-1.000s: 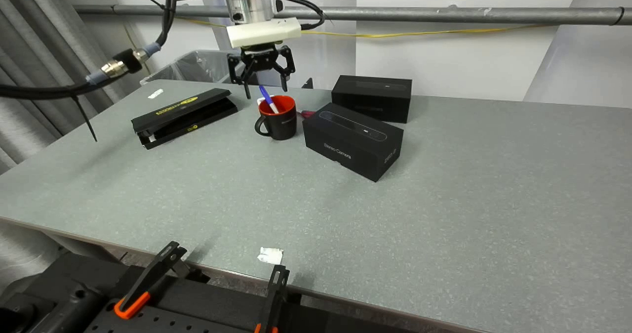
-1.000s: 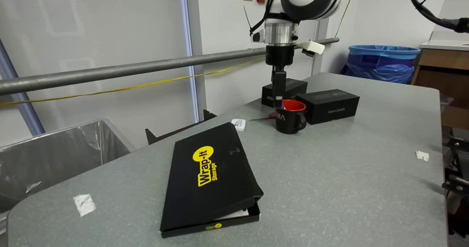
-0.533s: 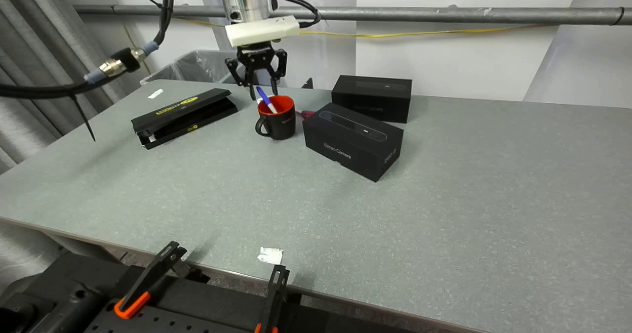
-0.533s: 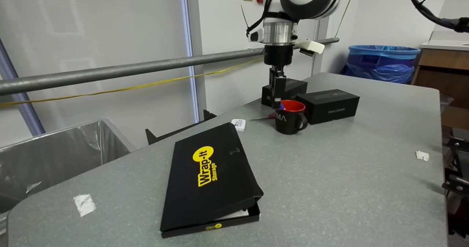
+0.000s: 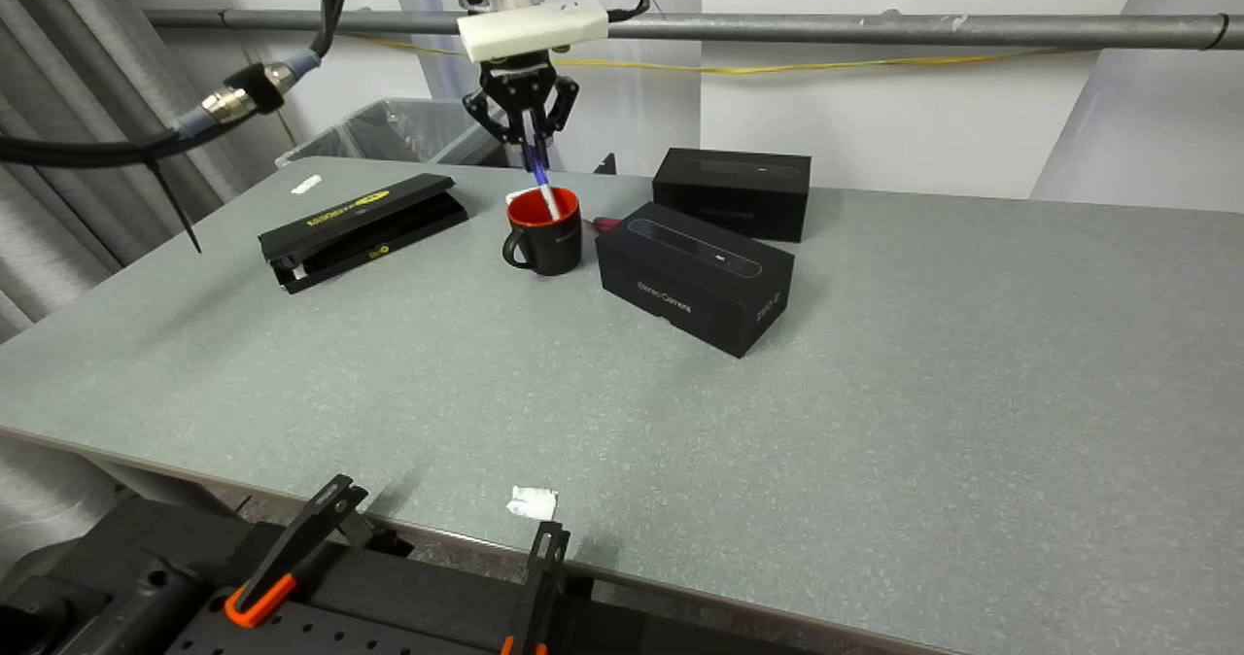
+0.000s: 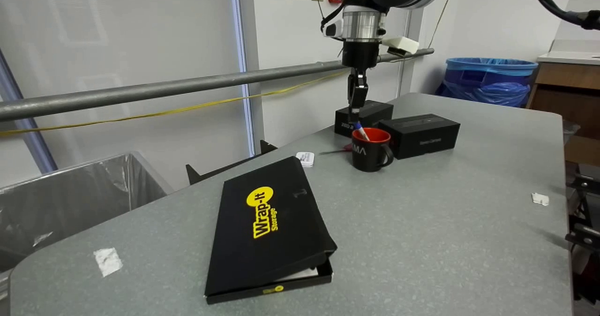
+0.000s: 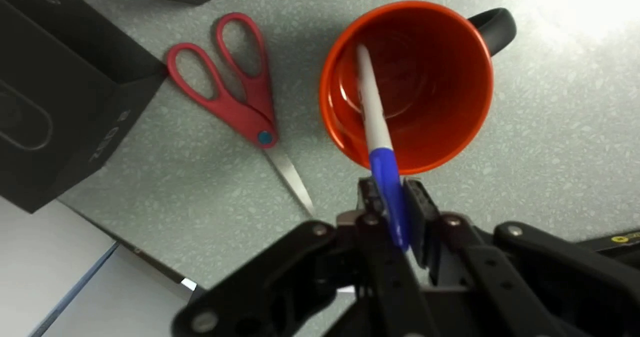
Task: Put the marker on the table
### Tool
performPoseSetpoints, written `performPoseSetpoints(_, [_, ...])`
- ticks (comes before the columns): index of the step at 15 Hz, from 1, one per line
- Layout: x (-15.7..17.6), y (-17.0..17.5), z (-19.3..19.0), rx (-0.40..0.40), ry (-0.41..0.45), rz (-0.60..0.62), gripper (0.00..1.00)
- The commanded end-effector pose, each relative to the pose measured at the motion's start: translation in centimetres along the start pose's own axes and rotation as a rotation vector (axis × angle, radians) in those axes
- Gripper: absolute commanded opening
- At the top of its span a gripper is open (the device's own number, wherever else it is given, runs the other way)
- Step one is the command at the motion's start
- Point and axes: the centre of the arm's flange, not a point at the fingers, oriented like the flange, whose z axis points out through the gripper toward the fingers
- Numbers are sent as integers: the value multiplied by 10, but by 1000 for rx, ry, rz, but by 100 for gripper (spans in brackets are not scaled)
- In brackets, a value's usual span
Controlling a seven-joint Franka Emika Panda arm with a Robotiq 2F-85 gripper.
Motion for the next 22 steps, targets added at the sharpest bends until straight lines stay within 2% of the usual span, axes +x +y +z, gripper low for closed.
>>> performPoseSetpoints(1, [-15, 0, -33, -3, 39, 15, 4])
performPoseSetpoints(4, [-17, -19, -72, 4, 102, 14, 4])
performPoseSetpoints(7, [-6, -57, -101, 49, 148, 2, 4])
performPoseSetpoints(9, [0, -87, -104, 77, 119, 3, 4])
performPoseSetpoints(12, [7, -112, -71, 108, -57, 69, 4])
performPoseSetpoints(16, [9, -112, -3, 85, -262, 120, 4])
performPoseSetpoints(19, [16, -105, 49, 58, -362, 117, 4])
performPoseSetpoints(22, [20, -105, 89, 10, -412, 77, 4])
